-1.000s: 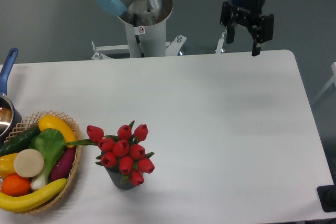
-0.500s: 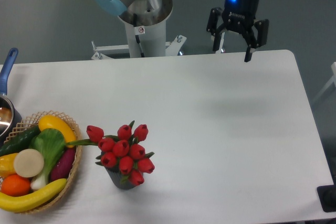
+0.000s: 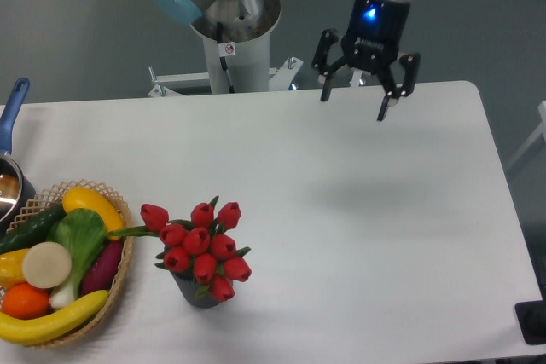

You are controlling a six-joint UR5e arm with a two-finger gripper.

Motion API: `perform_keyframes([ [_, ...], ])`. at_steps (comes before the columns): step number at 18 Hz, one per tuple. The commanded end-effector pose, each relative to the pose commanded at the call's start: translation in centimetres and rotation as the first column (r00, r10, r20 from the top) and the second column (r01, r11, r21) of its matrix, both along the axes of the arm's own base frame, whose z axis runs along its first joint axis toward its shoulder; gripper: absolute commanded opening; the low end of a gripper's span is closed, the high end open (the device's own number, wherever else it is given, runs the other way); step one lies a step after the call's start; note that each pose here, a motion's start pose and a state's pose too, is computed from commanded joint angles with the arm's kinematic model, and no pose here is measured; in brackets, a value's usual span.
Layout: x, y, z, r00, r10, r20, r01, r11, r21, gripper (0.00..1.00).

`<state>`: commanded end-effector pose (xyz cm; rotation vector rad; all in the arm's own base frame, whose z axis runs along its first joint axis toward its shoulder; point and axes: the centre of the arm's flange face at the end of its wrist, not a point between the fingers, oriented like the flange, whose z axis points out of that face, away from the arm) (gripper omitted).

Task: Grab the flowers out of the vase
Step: 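Move the open gripper down toward the red tulips in the grey vase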

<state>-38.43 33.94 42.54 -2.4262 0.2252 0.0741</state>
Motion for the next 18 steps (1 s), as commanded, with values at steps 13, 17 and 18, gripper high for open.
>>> perform_keyframes([
  [13, 1.9, 8.9, -5.7, 0.977, -0.206, 0.049, 0.19, 0.955, 0.229, 1.0],
  [17, 1.6, 10.3, -7.8, 0.96, -0.25, 0.123, 0.203, 0.929, 0.308, 1.0],
  [18, 1.7, 11.0, -8.4, 0.955, -0.263, 0.14, 0.209, 0.926, 0.314, 1.0],
])
